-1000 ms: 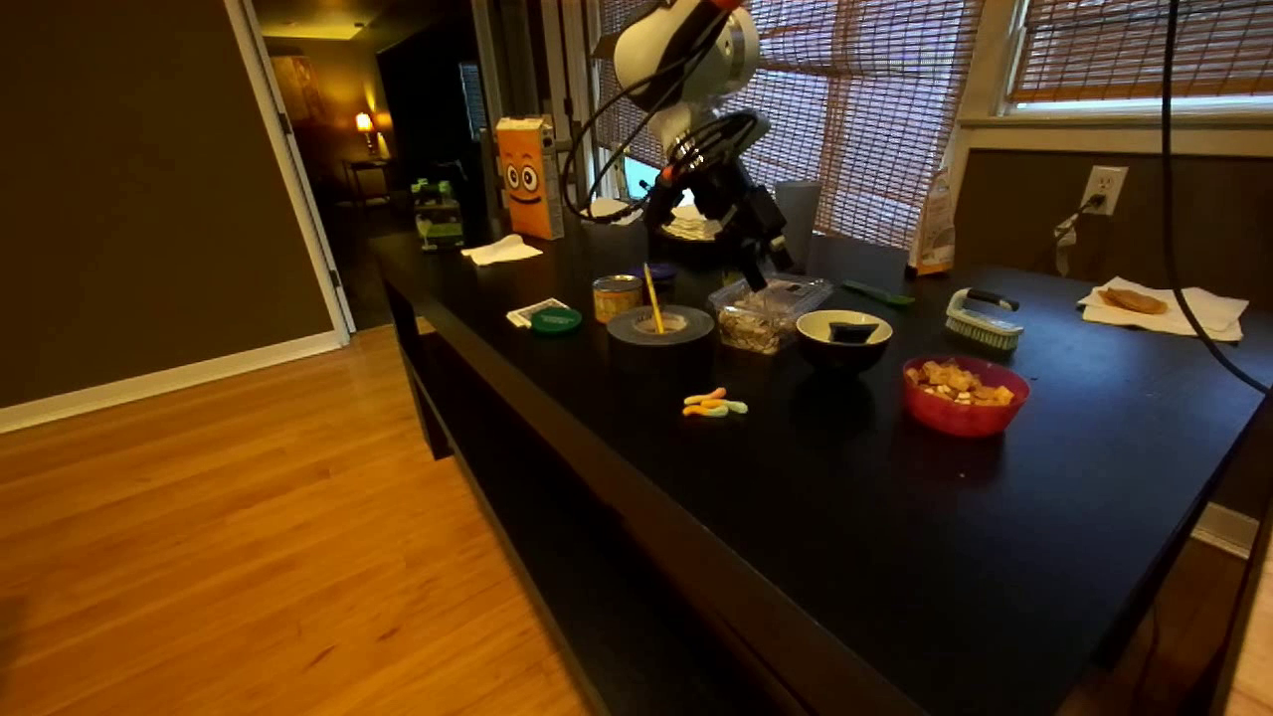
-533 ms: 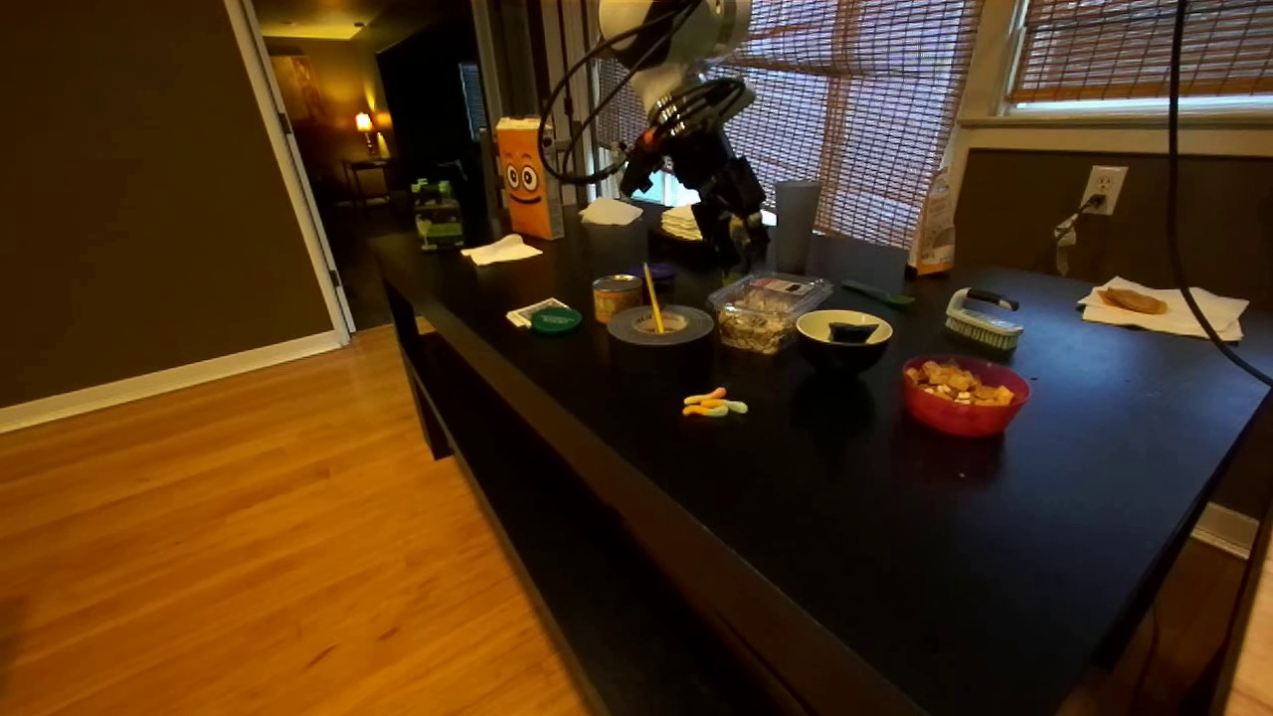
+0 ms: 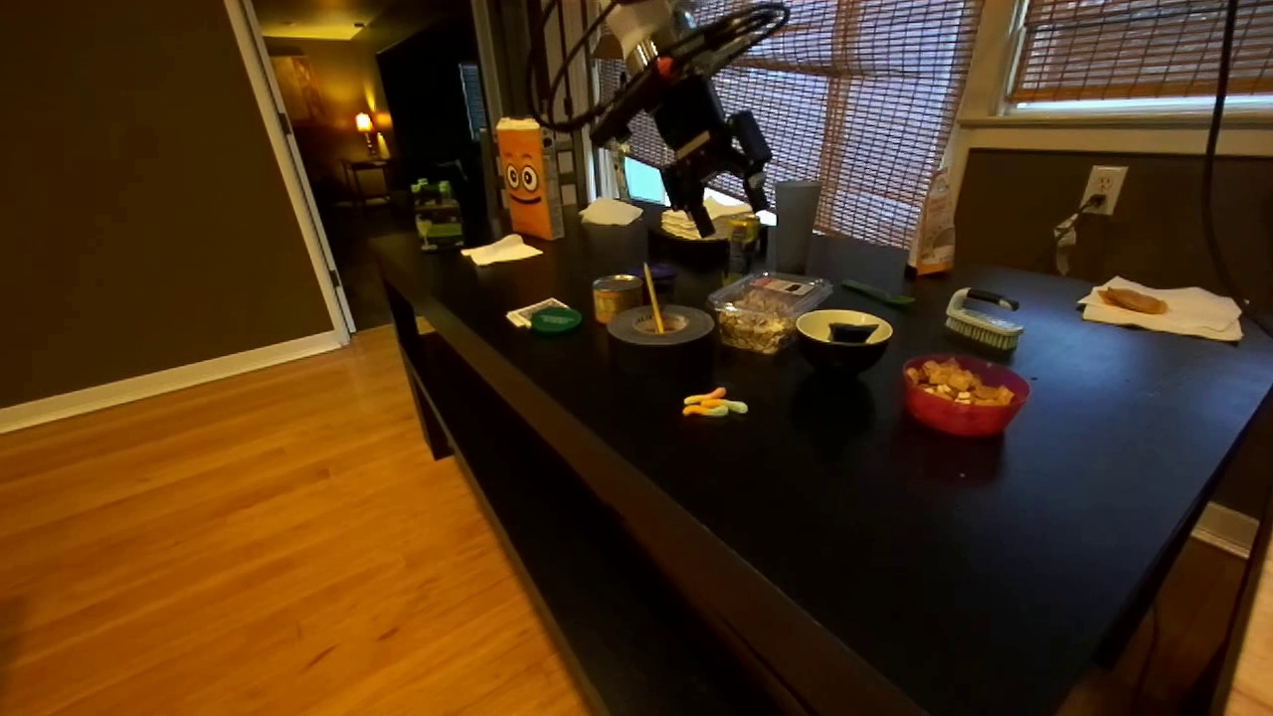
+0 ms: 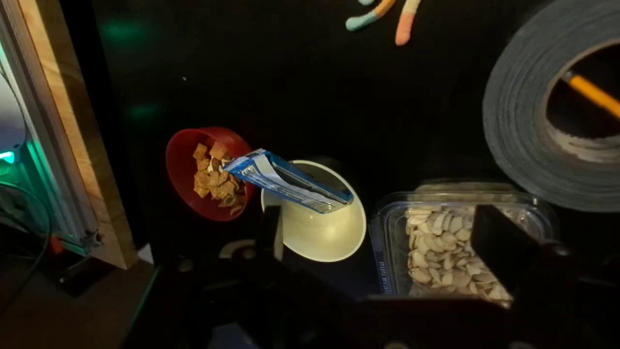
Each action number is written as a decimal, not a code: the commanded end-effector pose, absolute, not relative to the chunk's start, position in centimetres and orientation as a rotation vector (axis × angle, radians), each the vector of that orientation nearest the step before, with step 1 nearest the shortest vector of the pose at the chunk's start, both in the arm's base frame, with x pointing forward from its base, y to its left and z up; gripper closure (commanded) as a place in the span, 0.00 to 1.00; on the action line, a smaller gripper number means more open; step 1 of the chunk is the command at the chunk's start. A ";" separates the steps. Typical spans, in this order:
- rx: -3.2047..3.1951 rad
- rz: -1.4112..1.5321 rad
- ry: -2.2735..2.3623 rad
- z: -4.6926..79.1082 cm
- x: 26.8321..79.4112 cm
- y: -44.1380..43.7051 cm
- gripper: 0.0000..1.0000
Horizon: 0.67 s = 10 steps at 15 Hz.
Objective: Put the chocolate bar inside the bowl
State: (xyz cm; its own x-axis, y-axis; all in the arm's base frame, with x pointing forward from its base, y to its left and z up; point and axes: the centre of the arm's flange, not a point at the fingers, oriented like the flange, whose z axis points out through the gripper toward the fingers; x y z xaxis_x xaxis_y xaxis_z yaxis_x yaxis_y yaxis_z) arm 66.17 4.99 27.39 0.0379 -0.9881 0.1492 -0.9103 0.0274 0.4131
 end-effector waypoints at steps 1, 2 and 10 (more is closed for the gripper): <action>2.134 -0.175 -1.760 32.1 60.1 7.6 0.00; 2.165 -0.156 -1.692 33.4 59.6 7.9 0.00; 2.368 -0.098 -1.435 38.7 58.6 8.0 0.00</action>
State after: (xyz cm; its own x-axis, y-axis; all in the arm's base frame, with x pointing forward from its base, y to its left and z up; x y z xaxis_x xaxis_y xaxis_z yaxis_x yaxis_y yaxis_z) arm 58.59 8.04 38.74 0.4807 -0.8673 0.1292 -0.8419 -0.4152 0.3447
